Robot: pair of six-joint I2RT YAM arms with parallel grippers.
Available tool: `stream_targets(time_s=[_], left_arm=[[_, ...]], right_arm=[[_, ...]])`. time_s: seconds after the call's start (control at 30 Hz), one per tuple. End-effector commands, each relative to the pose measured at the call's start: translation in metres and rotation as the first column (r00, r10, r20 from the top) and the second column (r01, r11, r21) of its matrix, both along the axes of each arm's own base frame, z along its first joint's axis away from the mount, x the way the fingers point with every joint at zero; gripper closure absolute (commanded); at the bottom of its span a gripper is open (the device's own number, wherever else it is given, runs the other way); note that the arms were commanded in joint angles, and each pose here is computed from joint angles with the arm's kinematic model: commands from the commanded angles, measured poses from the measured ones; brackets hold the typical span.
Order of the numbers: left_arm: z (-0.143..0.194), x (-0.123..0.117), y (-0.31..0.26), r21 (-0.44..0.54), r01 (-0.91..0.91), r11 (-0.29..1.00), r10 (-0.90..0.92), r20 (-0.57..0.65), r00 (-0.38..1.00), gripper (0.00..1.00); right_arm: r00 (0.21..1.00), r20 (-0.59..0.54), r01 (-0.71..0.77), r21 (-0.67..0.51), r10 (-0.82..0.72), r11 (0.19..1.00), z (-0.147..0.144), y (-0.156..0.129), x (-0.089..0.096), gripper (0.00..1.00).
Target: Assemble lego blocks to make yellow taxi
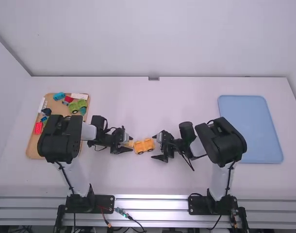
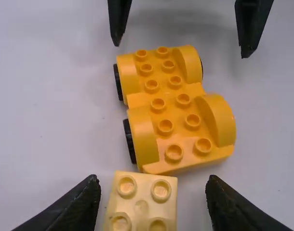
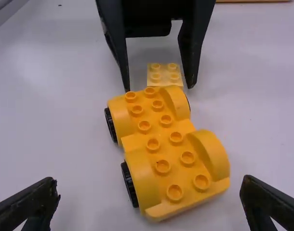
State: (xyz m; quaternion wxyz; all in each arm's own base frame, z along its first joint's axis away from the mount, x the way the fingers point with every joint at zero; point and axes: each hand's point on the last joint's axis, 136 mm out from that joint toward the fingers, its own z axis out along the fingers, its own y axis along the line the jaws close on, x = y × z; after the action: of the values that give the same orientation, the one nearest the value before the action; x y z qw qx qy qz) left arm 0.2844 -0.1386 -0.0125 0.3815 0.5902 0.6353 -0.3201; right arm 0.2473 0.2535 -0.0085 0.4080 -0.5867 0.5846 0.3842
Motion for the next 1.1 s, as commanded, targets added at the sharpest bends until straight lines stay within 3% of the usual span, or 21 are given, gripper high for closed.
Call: stream_targets(time_s=[0.0, 0.3, 0.33, 0.53, 0.8, 1.07], left_arm=[[-0.002, -0.001, 0.000, 0.007, 0.012, 1.000, -0.012, 0.006, 1.000, 0.48], [-0.003, -0.002, 0.001, 0.007, 0.012, 1.000, -0.012, 0.003, 1.000, 0.67], [-0.003, -0.002, 0.000, 0.007, 0.012, 1.000, -0.012, 0.004, 1.000, 0.73], [-0.004, -0.003, 0.000, 0.007, 0.010, 1.000, -0.010, 0.009, 1.000, 0.87], [-0.004, -0.003, 0.000, 0.004, 0.010, 1.000, -0.010, 0.011, 1.000, 0.93], [-0.003, -0.001, 0.000, 0.004, -0.001, 1.000, 0.001, -0.002, 1.000, 0.95]], right_arm=[[0.999, 0.022, -0.031, 0.014, 0.030, 0.999, 0.003, 0.008, 0.002, 0.01], [0.995, 0.037, -0.090, -0.023, 0.091, 0.996, -0.001, 0.015, 0.003, 0.00], [0.994, 0.036, -0.097, -0.030, 0.098, 0.995, -0.002, 0.016, 0.004, 0.01], [0.992, 0.052, -0.112, -0.042, 0.114, 0.993, 0.003, 0.019, 0.016, 0.01], [0.992, 0.066, -0.106, -0.055, 0.110, 0.993, 0.003, 0.022, 0.021, 0.01], [0.978, 0.090, -0.183, -0.074, 0.189, 0.980, -0.012, 0.037, 0.006, 0.01]])
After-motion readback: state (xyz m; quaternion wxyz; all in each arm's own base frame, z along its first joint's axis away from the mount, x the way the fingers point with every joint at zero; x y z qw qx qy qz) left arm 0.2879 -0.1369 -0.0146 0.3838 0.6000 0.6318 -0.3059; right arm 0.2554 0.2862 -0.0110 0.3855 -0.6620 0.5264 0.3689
